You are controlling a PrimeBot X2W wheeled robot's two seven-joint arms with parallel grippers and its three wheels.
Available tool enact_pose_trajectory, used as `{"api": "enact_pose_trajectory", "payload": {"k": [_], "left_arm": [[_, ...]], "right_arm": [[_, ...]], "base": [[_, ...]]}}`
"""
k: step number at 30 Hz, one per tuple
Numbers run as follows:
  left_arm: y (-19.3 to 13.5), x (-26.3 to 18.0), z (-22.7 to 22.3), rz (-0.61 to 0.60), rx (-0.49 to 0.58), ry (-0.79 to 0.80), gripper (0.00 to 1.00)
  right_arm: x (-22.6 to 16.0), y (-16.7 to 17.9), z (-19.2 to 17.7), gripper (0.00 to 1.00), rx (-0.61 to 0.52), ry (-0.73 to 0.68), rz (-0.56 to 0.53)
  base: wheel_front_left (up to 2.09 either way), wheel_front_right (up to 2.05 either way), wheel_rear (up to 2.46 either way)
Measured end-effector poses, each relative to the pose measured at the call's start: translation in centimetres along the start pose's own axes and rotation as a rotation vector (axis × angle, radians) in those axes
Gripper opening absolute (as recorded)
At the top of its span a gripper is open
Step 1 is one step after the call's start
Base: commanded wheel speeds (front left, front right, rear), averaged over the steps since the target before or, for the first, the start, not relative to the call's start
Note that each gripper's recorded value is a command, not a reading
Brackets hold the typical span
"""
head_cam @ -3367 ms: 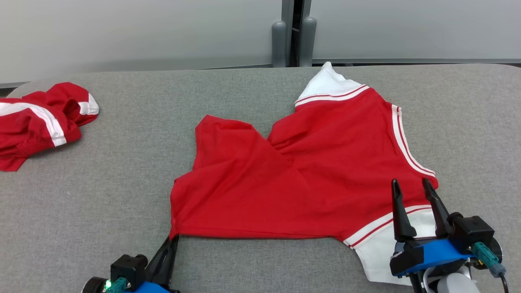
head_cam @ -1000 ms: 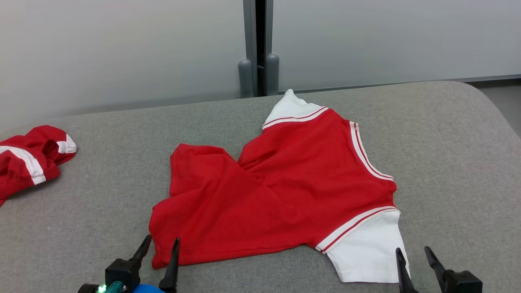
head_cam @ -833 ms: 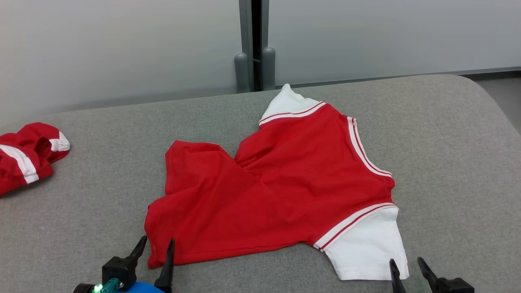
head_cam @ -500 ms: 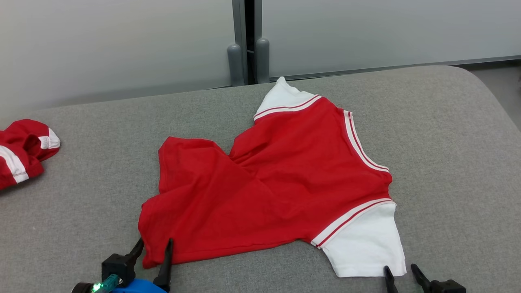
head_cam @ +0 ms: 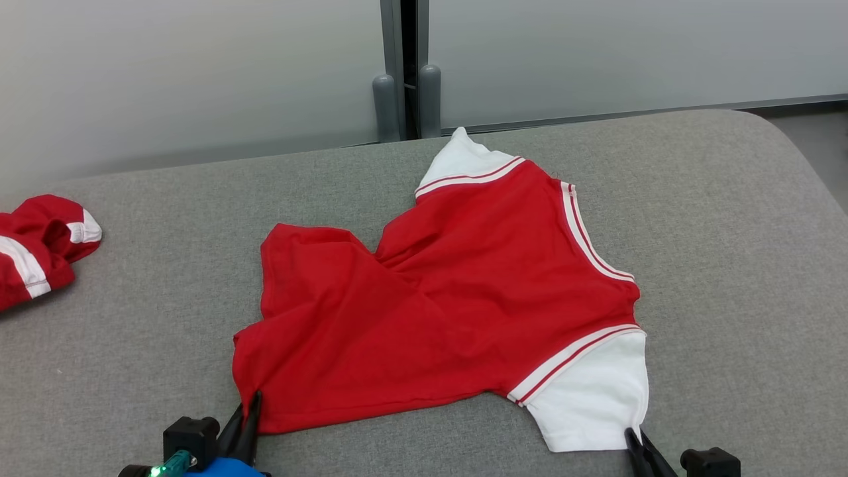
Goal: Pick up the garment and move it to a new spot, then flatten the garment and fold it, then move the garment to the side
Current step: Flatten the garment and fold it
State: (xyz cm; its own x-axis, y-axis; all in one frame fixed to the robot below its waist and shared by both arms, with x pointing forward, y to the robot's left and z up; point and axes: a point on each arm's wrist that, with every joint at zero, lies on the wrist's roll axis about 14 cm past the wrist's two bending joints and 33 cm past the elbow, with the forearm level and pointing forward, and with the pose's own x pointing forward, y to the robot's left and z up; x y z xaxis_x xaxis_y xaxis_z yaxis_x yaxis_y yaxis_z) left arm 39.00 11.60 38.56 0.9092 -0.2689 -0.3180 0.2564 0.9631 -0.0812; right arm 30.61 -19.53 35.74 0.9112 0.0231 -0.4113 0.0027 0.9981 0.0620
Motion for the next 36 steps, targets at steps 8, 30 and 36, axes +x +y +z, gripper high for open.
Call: {"api": "enact_pose_trajectory", "payload": {"k": [8, 30, 36], "left_arm": [[-0.4, -0.2, 1.1, -0.012, -0.002, -0.045, 0.0], [-2.0, 13.2, 22.4, -0.205, 0.244, -0.468, 0.0], [-1.3, 17.6, 29.7, -0.204, 0.339, -0.588, 0.0]], "right_arm": [[0.7, 0.1, 2.4, 0.0, 0.006, -0.069, 0.005], [10.9, 0.4, 32.6, 0.0, -0.234, -0.733, 0.072], [13.7, 0.2, 41.2, 0.0, -0.33, -0.873, 0.044]], "base": [[0.0, 0.0, 0.0], [0.0, 0.0, 0.0], [0.0, 0.0, 0.0]]}}
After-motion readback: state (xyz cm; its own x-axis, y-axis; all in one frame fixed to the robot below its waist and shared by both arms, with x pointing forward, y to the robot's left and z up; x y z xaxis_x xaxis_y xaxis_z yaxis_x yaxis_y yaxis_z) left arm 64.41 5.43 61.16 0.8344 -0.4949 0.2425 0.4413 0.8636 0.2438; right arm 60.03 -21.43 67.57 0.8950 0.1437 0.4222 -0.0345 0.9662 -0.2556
